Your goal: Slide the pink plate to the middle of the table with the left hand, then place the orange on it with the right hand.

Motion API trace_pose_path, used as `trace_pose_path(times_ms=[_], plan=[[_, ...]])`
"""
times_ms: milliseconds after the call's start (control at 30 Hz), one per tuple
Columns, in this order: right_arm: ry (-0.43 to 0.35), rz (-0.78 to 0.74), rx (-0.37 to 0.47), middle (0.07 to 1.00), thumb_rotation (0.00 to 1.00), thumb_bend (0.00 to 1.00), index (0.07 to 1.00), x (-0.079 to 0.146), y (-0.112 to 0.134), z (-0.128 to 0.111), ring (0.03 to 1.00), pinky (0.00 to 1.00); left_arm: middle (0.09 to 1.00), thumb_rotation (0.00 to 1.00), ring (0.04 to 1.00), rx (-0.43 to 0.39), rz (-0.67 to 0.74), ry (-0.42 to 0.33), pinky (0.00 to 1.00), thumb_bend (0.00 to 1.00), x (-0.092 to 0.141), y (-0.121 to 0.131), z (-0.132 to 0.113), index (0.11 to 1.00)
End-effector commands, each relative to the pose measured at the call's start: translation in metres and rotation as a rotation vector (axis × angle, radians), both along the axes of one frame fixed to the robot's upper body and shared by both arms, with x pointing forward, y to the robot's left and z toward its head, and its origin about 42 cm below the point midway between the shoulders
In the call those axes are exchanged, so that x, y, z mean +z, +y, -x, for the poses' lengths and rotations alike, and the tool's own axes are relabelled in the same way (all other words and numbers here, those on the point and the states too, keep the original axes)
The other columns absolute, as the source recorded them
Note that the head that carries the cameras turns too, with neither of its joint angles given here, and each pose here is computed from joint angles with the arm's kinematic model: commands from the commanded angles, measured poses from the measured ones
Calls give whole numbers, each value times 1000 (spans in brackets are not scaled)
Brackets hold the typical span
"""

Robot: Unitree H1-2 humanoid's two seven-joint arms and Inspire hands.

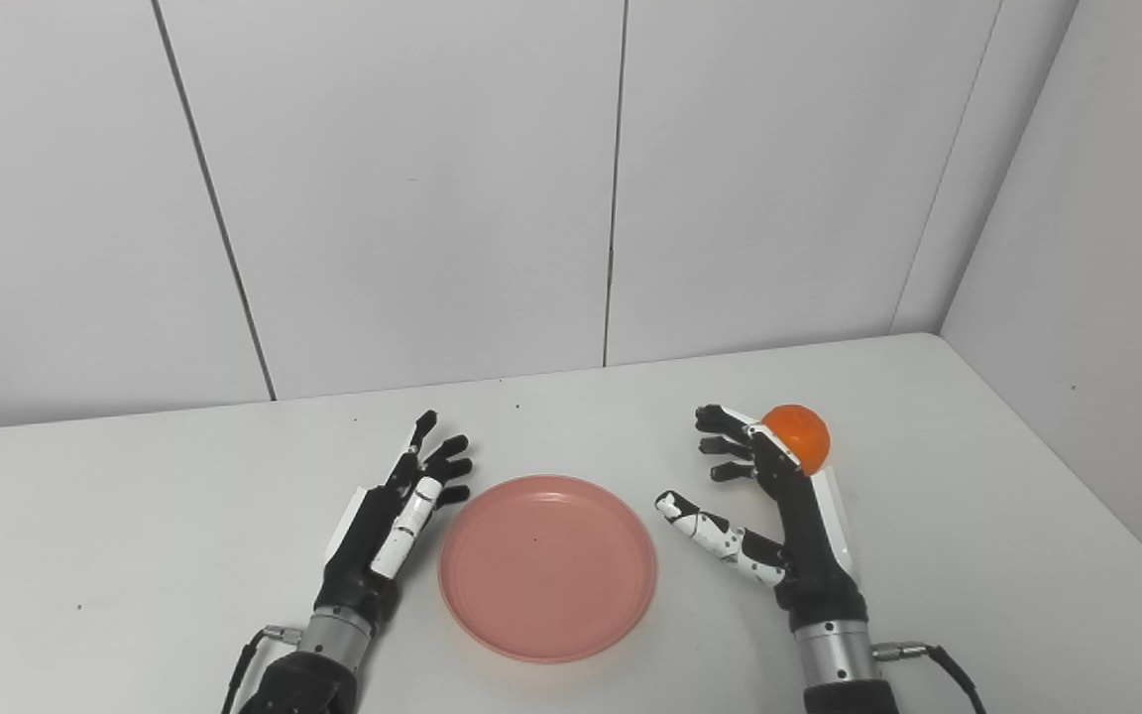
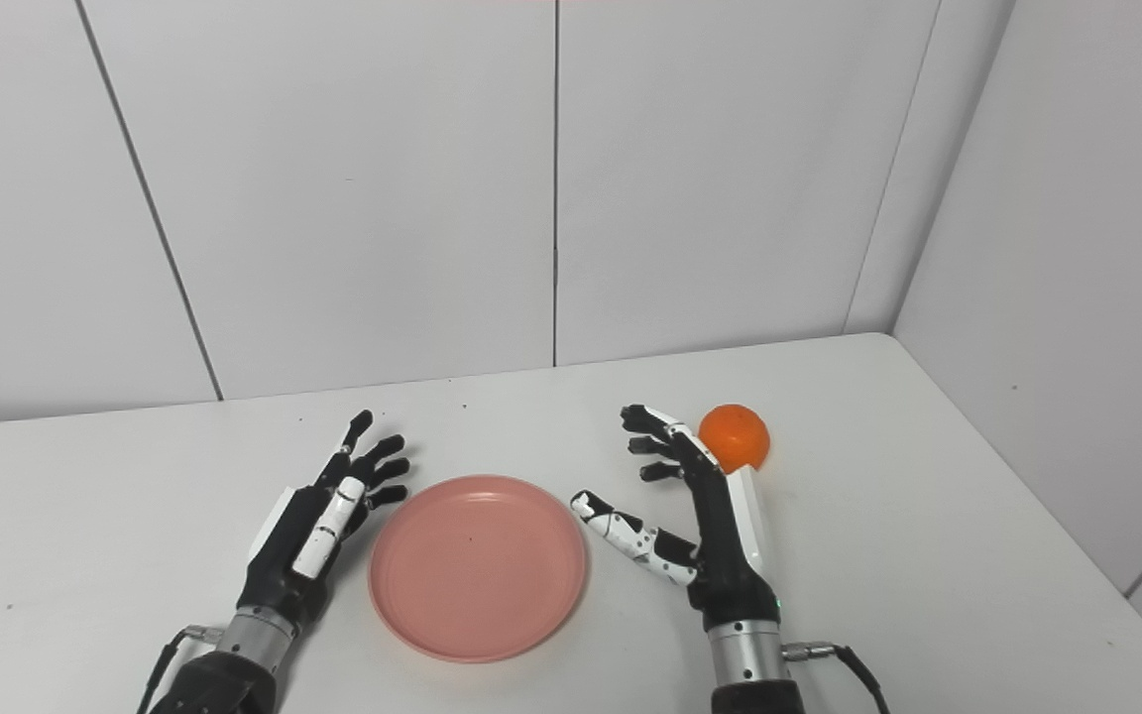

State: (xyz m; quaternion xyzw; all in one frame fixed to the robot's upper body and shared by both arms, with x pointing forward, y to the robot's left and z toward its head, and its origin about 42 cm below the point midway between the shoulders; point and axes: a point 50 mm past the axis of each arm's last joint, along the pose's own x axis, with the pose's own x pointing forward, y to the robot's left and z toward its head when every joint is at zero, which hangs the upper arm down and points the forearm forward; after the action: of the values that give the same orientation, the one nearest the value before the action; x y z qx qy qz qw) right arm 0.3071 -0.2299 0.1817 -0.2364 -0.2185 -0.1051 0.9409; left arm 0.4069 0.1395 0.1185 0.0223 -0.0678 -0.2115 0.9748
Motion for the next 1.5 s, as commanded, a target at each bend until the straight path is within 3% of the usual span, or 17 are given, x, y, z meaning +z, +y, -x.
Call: trace_pose_path(times_ms=[0, 333, 467, 567, 700, 900, 1133, 1467], plan=[[-81, 62, -33, 761, 545, 613, 738, 25, -4, -9, 699, 593, 893, 849, 858, 25, -24, 102, 797, 501, -40, 17, 22, 1000], [-105, 432, -148, 782, 774, 701, 734, 55, -27, -39, 756, 681, 886, 847, 860, 27, -15, 115, 807, 496, -39, 17, 24, 1000], [-64, 541, -183, 780, 809, 714, 746, 63, -37, -53, 749, 679, 883, 842, 858, 30, -13, 119, 805, 493, -38, 16, 25, 1000], [-3, 620, -227, 752, 916, 764, 720, 68, -42, -63, 729, 622, 883, 845, 855, 29, -19, 119, 799, 489, -38, 16, 26, 1000], [47, 714, -283, 732, 990, 824, 714, 68, -48, -74, 698, 598, 880, 831, 860, 24, -8, 124, 808, 495, -37, 17, 27, 1000], [120, 805, -331, 745, 985, 846, 740, 66, -63, -92, 714, 624, 874, 837, 863, 12, -9, 129, 816, 507, -35, 19, 29, 1000], [226, 859, -347, 764, 864, 835, 756, 57, -86, -111, 734, 618, 857, 826, 855, -1, 1, 128, 817, 532, -34, 20, 32, 1000], [279, 911, -362, 759, 758, 817, 742, 50, -95, -131, 735, 622, 858, 815, 848, -13, -4, 133, 812, 508, -32, 21, 34, 1000]])
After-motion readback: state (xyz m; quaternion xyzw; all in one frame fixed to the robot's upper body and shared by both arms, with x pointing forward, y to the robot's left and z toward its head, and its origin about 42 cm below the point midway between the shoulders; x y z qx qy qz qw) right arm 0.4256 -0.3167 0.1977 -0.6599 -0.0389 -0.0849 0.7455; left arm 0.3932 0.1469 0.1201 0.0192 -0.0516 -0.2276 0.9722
